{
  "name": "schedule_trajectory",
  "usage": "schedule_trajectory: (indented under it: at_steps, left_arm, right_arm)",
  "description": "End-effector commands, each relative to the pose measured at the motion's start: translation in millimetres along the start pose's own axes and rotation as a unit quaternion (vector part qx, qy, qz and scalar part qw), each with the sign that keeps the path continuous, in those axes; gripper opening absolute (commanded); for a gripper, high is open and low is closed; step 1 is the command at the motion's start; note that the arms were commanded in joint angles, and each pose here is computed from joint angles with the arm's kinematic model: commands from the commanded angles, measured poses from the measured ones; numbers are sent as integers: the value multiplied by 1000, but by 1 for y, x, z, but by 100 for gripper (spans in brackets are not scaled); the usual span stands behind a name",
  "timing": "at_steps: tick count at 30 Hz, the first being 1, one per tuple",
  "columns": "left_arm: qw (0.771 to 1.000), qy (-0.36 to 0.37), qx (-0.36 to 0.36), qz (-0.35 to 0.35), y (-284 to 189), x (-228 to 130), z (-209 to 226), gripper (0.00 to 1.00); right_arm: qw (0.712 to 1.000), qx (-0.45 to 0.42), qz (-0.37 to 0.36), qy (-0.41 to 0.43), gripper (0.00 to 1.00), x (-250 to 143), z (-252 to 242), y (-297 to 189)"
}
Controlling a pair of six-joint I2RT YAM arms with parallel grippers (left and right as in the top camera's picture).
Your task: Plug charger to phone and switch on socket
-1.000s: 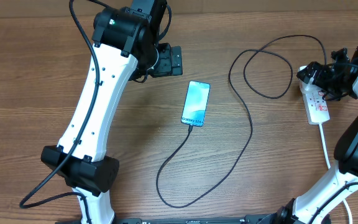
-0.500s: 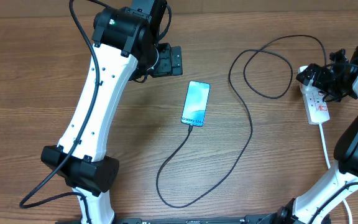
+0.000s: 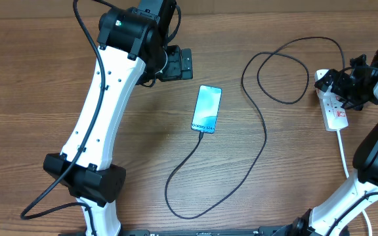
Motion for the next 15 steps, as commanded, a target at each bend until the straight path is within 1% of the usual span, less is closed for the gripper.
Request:
schedule_trajectory:
  at_steps: [1,6,10,15]
  left_arm:
    - [1000,8,4,-4,1,2,1,100]
    - [1000,8,4,-4,1,2,1,100]
    - [1000,8,4,-4,1,2,1,99]
    - [1000,8,4,-4,1,2,1,99]
  right_arm:
    - [1000,-2,16,15,100,-6,1,6]
    - [1000,4,7,11,100,-3,1,7]
    - [999,44,-13,-20,100,2,7,6]
    - [999,44,-10,-19,100,2,7,7]
Point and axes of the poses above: each gripper's point midway between its finger pads, its own y axis out along the fingers, its own z axis along the line the jaws close on, x = y × z, the point moved 10 cm from there along -y, back along the fingers, and after that the axes turned 4 degrees about -y, right-handed, at the moved point
